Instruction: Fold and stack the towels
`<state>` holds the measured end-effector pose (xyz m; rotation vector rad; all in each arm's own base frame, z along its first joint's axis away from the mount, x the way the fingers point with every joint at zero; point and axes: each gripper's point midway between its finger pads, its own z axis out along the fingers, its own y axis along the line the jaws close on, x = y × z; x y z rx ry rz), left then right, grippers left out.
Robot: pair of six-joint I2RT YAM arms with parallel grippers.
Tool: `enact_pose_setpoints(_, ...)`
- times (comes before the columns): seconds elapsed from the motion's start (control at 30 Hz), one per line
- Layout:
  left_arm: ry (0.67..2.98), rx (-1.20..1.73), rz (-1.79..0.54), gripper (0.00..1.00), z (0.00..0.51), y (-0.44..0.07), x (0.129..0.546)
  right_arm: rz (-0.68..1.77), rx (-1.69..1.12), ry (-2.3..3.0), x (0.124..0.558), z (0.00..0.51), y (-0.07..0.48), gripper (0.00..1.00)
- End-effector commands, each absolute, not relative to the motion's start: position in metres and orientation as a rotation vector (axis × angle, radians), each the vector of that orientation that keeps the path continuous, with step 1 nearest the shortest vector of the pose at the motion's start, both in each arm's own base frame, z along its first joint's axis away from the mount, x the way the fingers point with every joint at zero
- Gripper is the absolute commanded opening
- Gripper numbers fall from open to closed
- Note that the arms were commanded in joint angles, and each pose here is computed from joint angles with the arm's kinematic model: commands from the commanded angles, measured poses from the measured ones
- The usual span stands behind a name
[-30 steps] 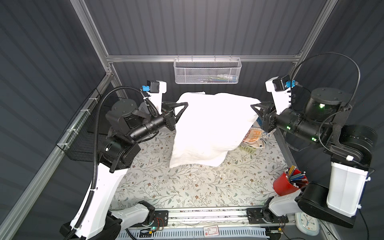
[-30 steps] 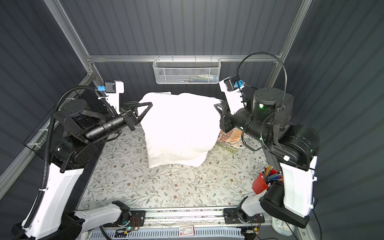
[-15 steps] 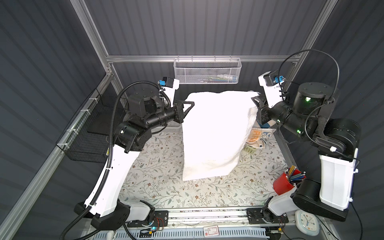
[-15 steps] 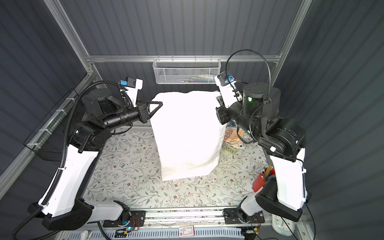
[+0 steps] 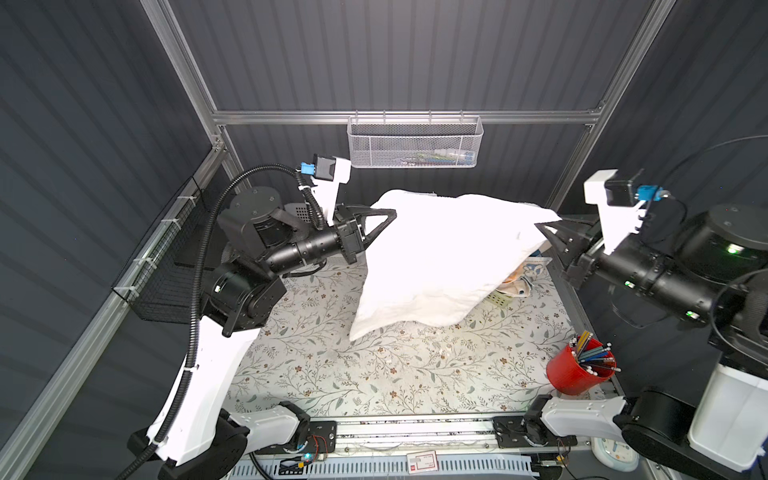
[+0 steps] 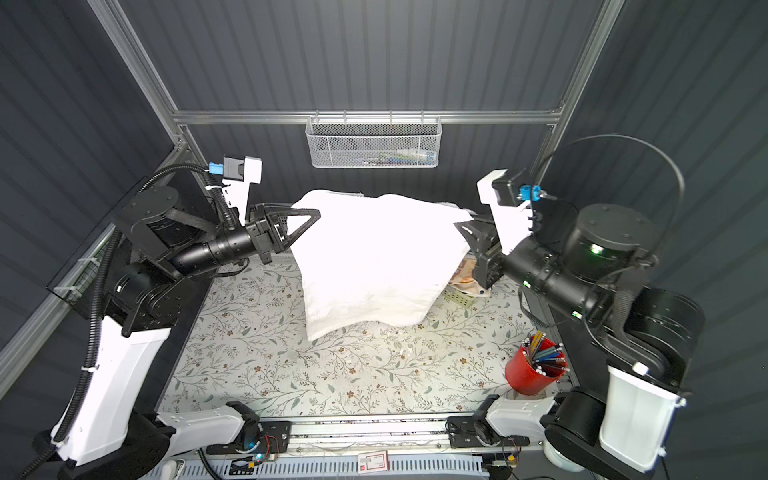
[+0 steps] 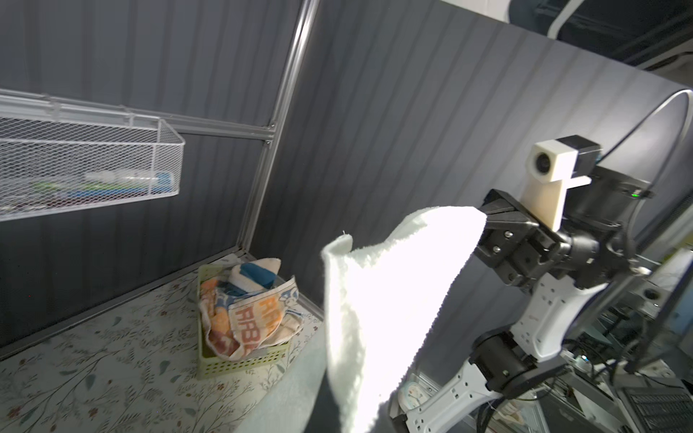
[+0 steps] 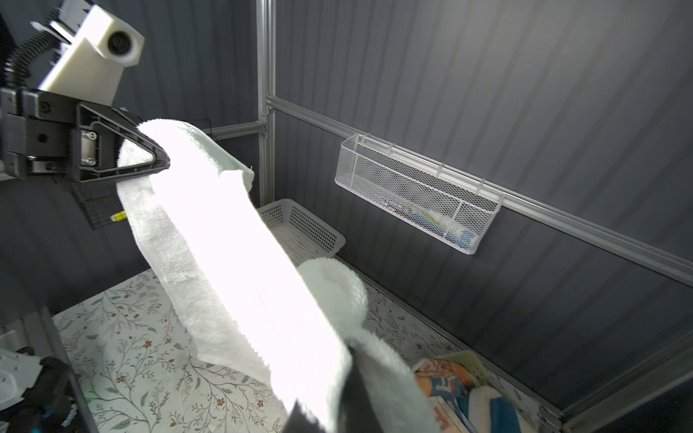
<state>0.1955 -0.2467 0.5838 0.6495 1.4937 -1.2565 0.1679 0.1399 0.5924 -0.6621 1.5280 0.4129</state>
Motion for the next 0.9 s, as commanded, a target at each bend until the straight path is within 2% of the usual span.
enact_pose_setpoints(0.0, 1.442, 0.558, -1.25, 0.0, 0.611, -0.223, 0.188, 0.443, -0.47, 1.352, 0.131, 0.645, 0.089, 0.0)
enact_pose_setpoints(0.17, 1.393, 0.572, -1.276, 0.0, 0.63, -0.219, 0.175, 0.445, -0.447, 1.304, 0.123, 0.658, 0.08, 0.0)
enact_pose_setpoints(0.33, 1.521, 0.515, -1.209, 0.0, 0.604, -0.226, 0.207, 0.345, -0.409, 1.345, 0.149, 0.655, 0.082, 0.0)
enact_pose_setpoints(0.57, 1.789, 0.442, -1.023, 0.0, 0.523, -0.243, 0.277, 0.038, -0.394, 1.528, 0.237, 0.618, 0.106, 0.0)
enact_pose_setpoints(0.7, 1.91, 0.412, -0.954, 0.0, 0.467, -0.248, 0.325, 0.151, -0.411, 1.672, 0.294, 0.576, 0.127, 0.0)
enact_pose_setpoints(0.87, 2.0, 0.339, -0.999, 0.0, 0.391, -0.249, 0.384, 0.243, -0.459, 1.836, 0.362, 0.499, 0.155, 0.0)
